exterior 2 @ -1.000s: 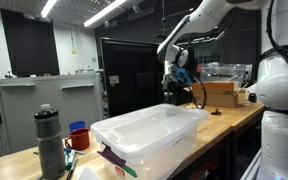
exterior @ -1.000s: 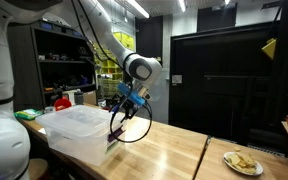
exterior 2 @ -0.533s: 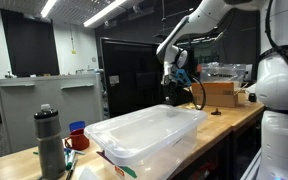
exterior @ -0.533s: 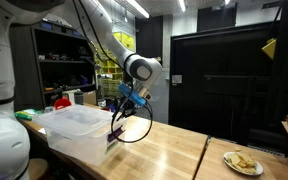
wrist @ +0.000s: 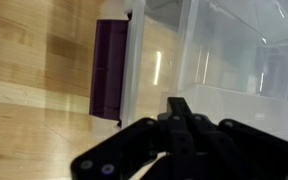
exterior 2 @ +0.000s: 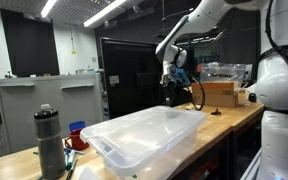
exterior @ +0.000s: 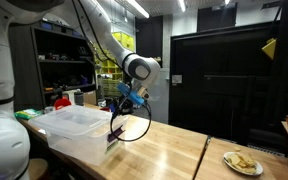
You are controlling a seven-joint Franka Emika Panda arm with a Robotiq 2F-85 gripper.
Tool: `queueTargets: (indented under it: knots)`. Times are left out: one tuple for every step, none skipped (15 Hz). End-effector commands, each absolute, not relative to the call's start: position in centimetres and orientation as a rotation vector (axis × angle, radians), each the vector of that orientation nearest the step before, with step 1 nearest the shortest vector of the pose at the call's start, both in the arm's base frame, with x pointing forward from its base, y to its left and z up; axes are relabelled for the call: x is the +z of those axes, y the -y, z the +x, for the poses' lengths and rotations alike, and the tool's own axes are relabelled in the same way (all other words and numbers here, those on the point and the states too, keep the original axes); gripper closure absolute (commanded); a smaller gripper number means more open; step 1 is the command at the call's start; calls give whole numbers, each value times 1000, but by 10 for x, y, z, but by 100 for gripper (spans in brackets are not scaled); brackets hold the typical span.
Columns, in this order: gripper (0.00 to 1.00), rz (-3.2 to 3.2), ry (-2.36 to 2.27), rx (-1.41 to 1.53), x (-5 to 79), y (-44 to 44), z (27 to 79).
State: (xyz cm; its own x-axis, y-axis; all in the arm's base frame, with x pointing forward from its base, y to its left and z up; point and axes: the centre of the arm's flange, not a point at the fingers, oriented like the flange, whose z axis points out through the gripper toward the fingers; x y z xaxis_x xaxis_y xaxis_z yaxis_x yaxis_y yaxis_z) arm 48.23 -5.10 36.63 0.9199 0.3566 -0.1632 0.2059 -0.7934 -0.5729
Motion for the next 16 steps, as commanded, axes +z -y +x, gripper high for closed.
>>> queueTargets:
  knots:
    - [100,-2524,457,345,371,33,468]
    - [100,-2524,473,353,370,28,466]
    - [100,-2525,485,359,369,24,465]
    - [100,-2524,499,367,368,19,463]
    - [100,-2524,515,375,366,12,461]
    - [100,-2527,532,382,364,7,458]
    - [100,-2532,554,392,362,-1,454]
    - [100,-2537,573,400,360,-8,451]
    - [100,-2545,596,413,358,-15,447]
    - [100,-2552,619,422,356,-23,443]
    - [100,-2562,643,432,354,-30,439]
    - [100,-2572,668,442,351,-38,435]
    - [100,-2581,692,450,349,-44,431]
    - [100,-2594,713,454,347,-50,428]
    - [100,-2604,723,459,346,-54,427]
    - [74,-2613,728,463,346,-56,426]
